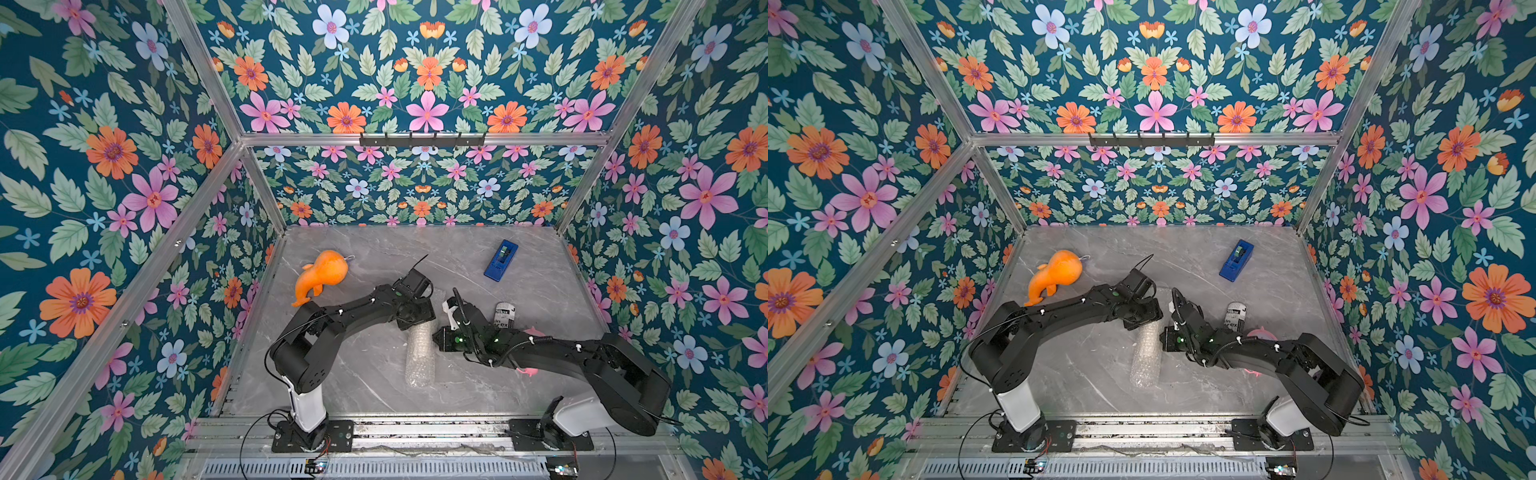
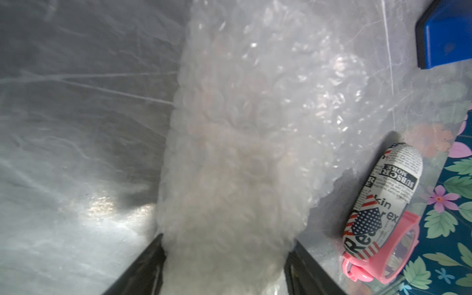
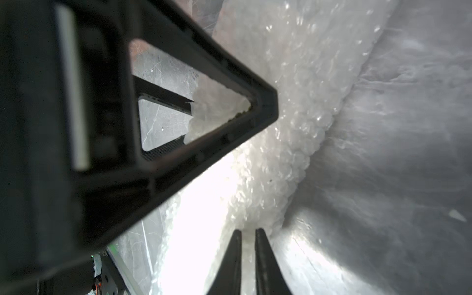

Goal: Wrap vases in bubble wrap
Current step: Wrap the vase in bubble wrap, then tear off the tape using the Tape Cutter.

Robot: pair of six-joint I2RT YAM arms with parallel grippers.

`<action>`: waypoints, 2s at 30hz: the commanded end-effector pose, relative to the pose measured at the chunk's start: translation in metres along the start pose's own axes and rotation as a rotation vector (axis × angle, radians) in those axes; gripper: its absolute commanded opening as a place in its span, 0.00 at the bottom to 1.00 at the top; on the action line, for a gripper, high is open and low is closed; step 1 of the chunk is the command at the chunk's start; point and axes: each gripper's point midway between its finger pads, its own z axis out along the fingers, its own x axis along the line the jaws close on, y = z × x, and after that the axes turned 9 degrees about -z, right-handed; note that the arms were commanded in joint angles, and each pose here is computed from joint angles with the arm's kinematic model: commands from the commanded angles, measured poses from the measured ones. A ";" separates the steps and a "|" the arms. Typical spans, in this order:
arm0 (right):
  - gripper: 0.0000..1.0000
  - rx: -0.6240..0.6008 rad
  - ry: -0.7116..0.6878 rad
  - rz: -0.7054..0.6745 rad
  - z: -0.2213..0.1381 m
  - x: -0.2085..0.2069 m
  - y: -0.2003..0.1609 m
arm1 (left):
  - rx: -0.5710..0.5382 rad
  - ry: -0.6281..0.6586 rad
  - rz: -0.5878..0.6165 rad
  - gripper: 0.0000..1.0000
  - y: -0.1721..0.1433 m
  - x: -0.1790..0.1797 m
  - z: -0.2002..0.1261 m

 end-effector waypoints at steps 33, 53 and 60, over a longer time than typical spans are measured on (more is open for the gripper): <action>0.46 -0.181 -0.281 0.149 -0.108 -0.068 0.075 | -0.029 0.092 0.070 0.47 0.001 0.050 0.011; 0.42 -0.342 -0.135 0.415 -0.121 -0.241 0.228 | -0.053 0.097 0.073 0.47 0.006 0.065 0.008; 0.37 -0.325 -0.087 0.408 -0.091 -0.268 0.244 | -0.038 0.084 0.071 0.48 0.003 0.064 0.009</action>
